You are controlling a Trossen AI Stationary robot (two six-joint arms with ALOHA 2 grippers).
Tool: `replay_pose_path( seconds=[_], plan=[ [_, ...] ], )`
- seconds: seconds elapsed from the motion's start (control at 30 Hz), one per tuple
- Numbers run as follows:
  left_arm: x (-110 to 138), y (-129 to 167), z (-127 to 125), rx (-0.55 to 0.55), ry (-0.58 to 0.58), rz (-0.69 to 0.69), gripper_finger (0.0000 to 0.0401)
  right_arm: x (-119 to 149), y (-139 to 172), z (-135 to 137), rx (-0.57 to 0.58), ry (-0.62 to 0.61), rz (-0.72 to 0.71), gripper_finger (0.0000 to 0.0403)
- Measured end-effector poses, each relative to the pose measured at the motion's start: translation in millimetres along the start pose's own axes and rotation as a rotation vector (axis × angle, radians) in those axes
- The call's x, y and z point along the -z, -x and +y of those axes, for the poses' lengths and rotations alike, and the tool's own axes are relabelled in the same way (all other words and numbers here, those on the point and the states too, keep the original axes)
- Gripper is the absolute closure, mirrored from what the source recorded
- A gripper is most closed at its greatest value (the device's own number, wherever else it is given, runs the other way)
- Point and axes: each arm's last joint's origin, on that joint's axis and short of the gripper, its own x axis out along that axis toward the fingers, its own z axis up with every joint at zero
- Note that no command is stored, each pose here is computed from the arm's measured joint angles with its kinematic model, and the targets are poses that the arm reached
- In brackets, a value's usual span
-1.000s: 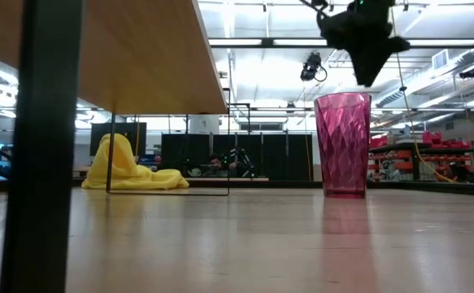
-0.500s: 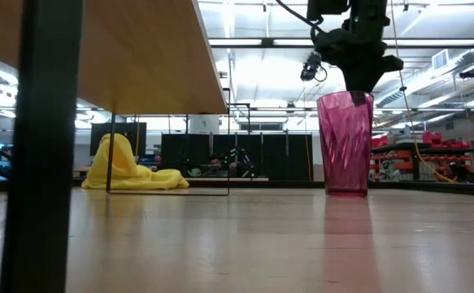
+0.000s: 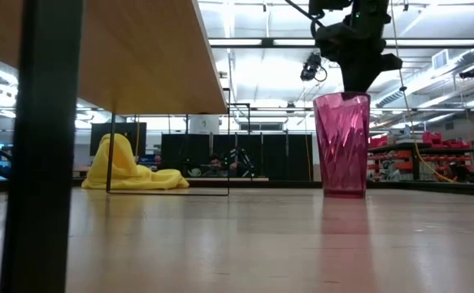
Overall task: Stack small to large cups/mugs on shelf
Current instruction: Move the red cup to the bottom right on the shelf
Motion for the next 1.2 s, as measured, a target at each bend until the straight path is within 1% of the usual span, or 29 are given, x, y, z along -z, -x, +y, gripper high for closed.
replay_pose_path(
  seconds=[0.2, 0.47, 0.67, 0.87, 1.2],
  plan=[
    [0, 0, 0, 0.000, 0.000, 0.000, 0.0338, 1, -2, 0, 0.020, 0.005, 0.015, 0.0307],
    [0, 0, 0, 0.000, 0.001, 0.000, 0.0335, 8, -21, -4, 0.065, 0.008, 0.060, 0.0307],
    [0, 0, 0, 0.000, 0.001, 0.000, 0.0334, 10, -33, -4, 0.043, 0.000, 0.070, 0.0307],
    [0, 0, 0, 0.000, 0.001, -0.007, 0.0339, 8, -31, -2, 0.027, -0.003, 0.054, 0.0307],
    [0, 0, 0, -0.001, 0.001, -0.015, 0.0333, 3, -21, 1, 0.000, -0.007, 0.027, 0.0307]
  ],
)
